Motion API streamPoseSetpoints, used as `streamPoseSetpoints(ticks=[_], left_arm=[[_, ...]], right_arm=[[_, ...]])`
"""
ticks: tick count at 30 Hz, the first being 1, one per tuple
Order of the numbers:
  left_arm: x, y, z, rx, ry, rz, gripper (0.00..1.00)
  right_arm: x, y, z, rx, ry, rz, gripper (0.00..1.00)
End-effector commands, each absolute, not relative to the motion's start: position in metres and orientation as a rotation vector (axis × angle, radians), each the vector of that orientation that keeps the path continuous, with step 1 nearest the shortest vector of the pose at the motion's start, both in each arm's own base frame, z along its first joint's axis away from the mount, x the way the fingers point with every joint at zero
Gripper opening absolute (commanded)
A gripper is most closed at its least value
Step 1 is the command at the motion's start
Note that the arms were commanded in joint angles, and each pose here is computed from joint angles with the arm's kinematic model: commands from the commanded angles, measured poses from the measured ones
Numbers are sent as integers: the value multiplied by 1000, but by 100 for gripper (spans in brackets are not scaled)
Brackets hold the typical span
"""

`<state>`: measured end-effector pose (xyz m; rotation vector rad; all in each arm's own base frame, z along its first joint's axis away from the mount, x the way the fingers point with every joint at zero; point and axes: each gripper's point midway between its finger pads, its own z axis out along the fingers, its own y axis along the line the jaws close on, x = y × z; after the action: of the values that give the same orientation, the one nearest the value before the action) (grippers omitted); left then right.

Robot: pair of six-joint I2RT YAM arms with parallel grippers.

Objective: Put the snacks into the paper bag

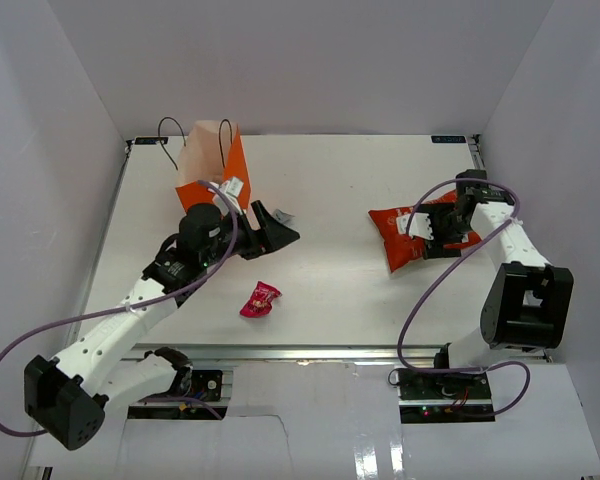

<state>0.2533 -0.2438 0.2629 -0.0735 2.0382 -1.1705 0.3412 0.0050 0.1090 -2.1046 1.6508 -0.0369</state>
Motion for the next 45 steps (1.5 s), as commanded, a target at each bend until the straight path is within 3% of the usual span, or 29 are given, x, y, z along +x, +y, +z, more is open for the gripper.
streamPoseSetpoints(ticks=[1, 7, 13, 25, 27, 45], left_arm=[[249, -264, 282, -69, 1953, -1260, 93], [238, -288, 243, -94, 2017, -1333, 94], [235, -304, 223, -99, 2063, -1363, 94], [235, -336, 188, -95, 2199, -1360, 94], [236, -339, 182, -101, 2220, -1357, 94], [283, -390, 182, -235, 2268, -1391, 95]], right_arm=[[351, 22, 114, -2087, 1526, -32, 87], [357, 31, 99, -2008, 1576, -4, 80], [352, 27, 75, -1997, 1650, 26, 66], [345, 34, 65, -1882, 1734, 107, 25], [340, 41, 73, -1846, 1726, 148, 8], [301, 107, 153, -1500, 1614, 576, 8]])
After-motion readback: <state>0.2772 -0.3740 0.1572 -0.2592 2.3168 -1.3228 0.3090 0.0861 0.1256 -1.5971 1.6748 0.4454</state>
